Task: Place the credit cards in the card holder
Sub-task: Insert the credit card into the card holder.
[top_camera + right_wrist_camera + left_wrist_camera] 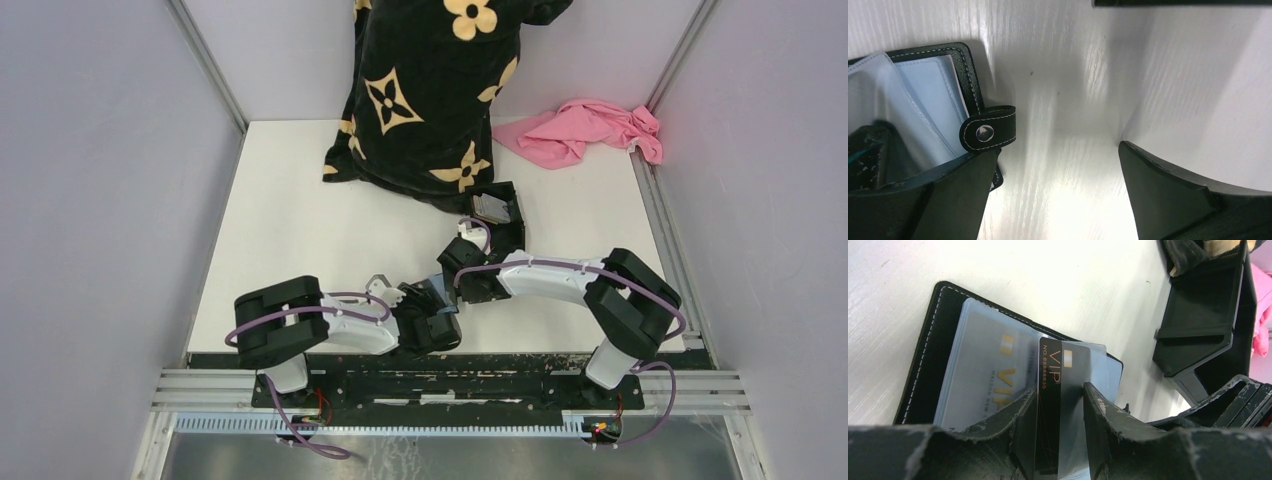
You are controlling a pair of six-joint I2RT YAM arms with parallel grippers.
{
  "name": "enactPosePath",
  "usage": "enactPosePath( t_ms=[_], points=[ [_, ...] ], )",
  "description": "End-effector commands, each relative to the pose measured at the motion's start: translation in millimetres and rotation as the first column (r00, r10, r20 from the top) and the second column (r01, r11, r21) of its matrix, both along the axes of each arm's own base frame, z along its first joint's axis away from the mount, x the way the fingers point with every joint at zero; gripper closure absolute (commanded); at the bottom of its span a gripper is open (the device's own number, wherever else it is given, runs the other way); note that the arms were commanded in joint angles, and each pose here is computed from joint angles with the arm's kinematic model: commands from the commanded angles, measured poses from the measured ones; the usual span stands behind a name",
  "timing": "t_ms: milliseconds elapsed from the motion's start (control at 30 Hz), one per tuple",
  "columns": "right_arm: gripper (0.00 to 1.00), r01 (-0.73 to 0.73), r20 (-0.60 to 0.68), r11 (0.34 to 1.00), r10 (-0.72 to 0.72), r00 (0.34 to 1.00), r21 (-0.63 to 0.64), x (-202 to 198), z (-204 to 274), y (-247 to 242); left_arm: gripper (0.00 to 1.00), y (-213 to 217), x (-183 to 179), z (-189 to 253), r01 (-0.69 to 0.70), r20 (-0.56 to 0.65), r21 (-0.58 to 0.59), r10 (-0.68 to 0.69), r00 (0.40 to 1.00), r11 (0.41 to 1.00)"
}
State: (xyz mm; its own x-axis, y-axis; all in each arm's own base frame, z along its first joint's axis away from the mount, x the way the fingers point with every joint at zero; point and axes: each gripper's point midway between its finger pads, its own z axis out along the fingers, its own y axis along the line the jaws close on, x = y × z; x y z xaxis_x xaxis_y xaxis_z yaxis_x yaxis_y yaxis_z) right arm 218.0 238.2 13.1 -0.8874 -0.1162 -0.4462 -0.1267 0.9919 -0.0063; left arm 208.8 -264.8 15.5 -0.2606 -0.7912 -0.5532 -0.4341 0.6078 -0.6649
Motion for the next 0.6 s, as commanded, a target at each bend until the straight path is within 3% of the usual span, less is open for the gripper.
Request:
enactPosePath(
  t_ms=[0, 567],
  points=[
    [0.0, -0.071, -0.132, 0.996, 0.063, 0.989, -0.059, -37.3, -7.8, -15.1, 0.55, 57.0, -87.4, -76.0, 0.033, -0.467, 0.167, 0.049, 0.883, 0.985],
    [0.0, -0.059, -0.074, 0.998, 0.057, 0.996, -0.02, -11.1, 2.9, -5.6, 0.55, 54.6, -88.1, -65.5, 0.281, -0.508, 0.344, -0.074, 0.858, 0.896]
  ],
)
